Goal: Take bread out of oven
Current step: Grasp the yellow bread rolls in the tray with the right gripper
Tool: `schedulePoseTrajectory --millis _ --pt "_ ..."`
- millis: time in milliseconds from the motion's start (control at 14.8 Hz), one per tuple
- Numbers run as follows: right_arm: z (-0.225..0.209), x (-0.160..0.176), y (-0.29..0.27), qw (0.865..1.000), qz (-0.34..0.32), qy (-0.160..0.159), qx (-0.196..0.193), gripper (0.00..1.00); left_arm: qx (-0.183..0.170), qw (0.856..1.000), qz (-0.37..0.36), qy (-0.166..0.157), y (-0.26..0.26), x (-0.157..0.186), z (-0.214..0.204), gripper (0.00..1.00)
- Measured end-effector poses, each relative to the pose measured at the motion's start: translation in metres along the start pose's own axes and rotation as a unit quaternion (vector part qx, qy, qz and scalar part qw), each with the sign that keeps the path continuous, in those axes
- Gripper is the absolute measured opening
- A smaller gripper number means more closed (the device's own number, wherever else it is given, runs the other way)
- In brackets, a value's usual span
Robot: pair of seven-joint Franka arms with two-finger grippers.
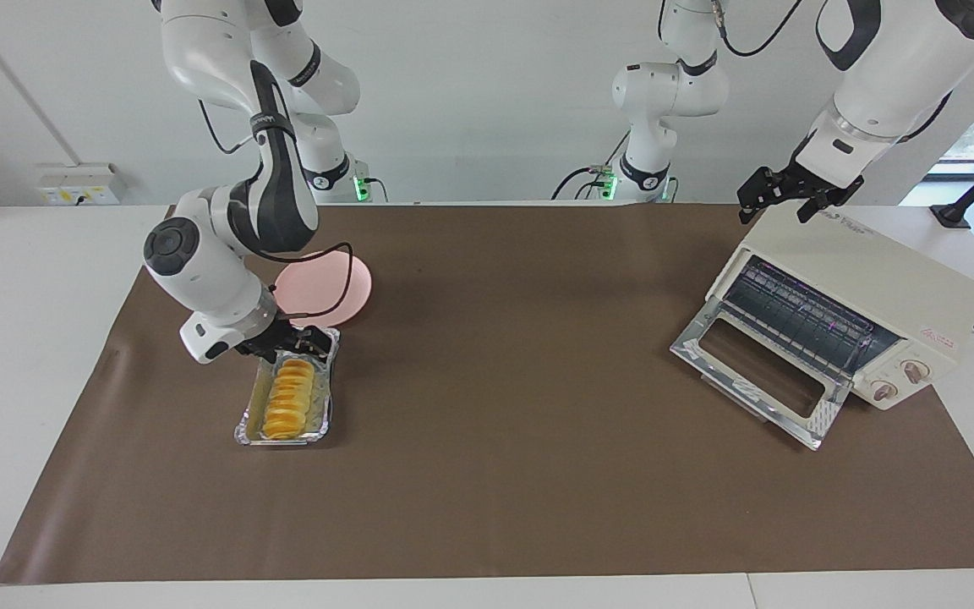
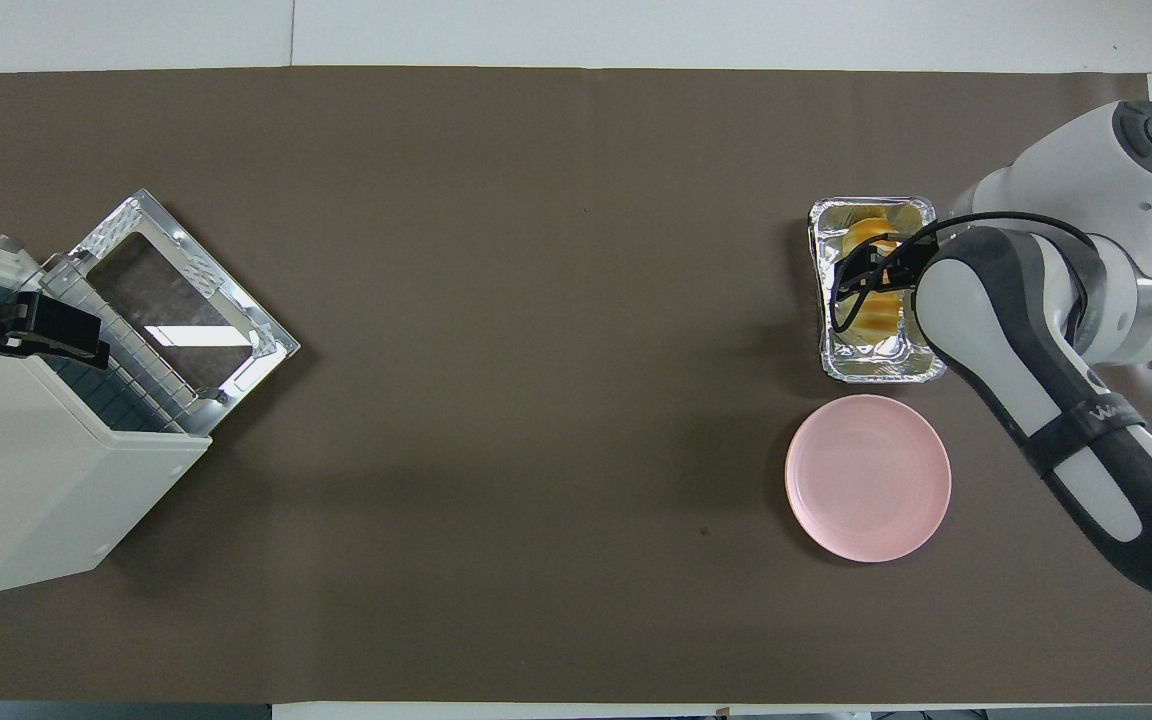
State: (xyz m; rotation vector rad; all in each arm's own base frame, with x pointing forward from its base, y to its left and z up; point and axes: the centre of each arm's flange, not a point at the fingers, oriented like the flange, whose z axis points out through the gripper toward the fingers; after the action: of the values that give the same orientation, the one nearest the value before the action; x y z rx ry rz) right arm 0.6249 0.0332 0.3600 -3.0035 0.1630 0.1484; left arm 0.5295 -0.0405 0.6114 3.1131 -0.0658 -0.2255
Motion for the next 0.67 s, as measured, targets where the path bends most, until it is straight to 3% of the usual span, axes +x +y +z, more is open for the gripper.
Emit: schedulePoseTrajectory --millis 405,472,540,675 --pt "0.025 0.008 0.011 1.000 0.001 0.009 -0.009 1.00 0.000 1.000 0.000 0.000 0.000 0.000 0.000 1.00" --pt "0.031 0.007 0.012 1.000 0.001 0.010 -0.009 0.93 0.000 1.000 0.000 0.000 0.000 0.000 0.000 1.00" --pt "0.035 0.006 0.012 1.000 0.001 0.011 -0.009 0.93 0.000 1.000 0.000 0.000 0.000 0.000 0.000 1.00" --pt "0.039 0.004 0.012 1.000 0.000 0.008 -0.010 0.77 0.000 1.000 0.000 0.000 0.000 0.000 0.000 1.00"
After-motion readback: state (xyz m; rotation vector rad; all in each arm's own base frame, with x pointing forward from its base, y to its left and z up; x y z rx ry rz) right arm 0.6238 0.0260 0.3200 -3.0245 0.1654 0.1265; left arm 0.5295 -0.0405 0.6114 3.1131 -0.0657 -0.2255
